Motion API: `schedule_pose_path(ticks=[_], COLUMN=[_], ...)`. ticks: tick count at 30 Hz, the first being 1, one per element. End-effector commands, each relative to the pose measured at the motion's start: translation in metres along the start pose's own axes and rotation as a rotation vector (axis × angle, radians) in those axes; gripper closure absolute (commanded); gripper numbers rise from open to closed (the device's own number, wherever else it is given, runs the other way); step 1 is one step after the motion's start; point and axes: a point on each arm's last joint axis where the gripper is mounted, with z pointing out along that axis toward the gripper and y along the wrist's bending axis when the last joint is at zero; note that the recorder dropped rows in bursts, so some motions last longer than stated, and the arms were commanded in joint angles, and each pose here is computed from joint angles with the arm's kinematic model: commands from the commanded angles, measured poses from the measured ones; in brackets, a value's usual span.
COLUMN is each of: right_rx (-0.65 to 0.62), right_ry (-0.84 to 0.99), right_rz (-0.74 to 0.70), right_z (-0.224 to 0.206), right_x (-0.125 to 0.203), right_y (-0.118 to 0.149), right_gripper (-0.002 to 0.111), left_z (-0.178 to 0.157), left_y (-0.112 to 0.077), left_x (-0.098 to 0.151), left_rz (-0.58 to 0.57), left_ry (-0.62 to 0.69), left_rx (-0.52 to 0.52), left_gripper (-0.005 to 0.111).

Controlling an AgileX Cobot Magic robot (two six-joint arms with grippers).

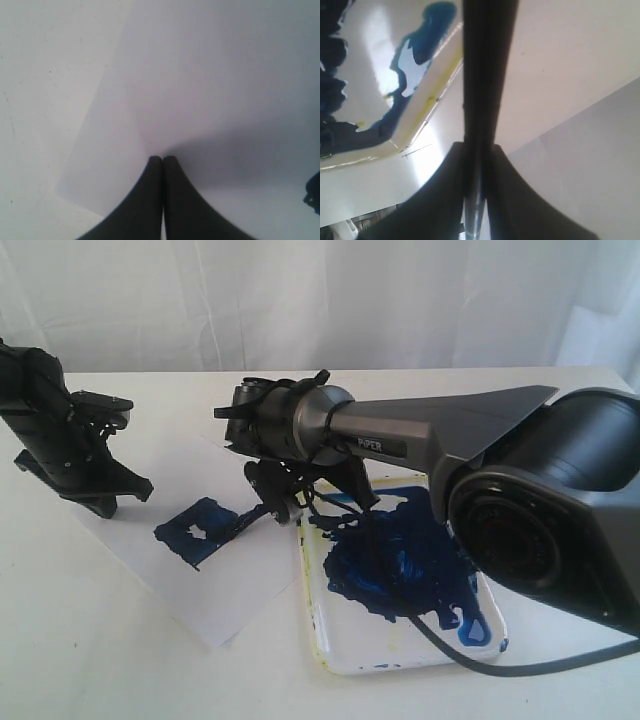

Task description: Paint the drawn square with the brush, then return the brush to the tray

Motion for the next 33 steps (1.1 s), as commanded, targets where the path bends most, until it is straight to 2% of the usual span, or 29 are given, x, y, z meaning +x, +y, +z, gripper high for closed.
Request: schedule_pose_path(ticks=[1, 6, 16, 23, 28, 33], right_rx=[0.047, 0.067, 0.066, 0.086, 0.065, 0.077], right_ry=[-0.04, -0.067, -0.073, -0.059, -0.038, -0.028], right_rz=[0.138, 0.238, 0.211, 0.121, 0.129, 0.204], right_z=[-0.001, -0.001, -0.004, -0.007, -0.005, -0.005], right_x=[-0.001, -0.003, -0.008, -0.022, -0.019, -0.018], right_y=[-0.005, -0.007, -0.006, -0.003, -0.001, -0.003], right_gripper=[0.108, 0.108, 0.108, 0.108, 0.108, 0.108], left_z=[0.007, 0.007, 0.007, 0.007, 0.007, 0.007], left_y=[0.002, 0.002, 0.002, 0.001, 0.002, 0.001], left_x=[0.007, 0.007, 0.007, 0.007, 0.007, 0.007], left_rz=[0.008, 0.008, 0.008, 0.008, 0.008, 0.008], left_ry=[0.059, 0.059, 0.059, 0.063, 0.061, 0.063], left_rx=[0.0, 0.0, 0.0, 0.001, 0.001, 0.001], left_gripper=[0.107, 0.107, 0.107, 0.107, 0.107, 0.107])
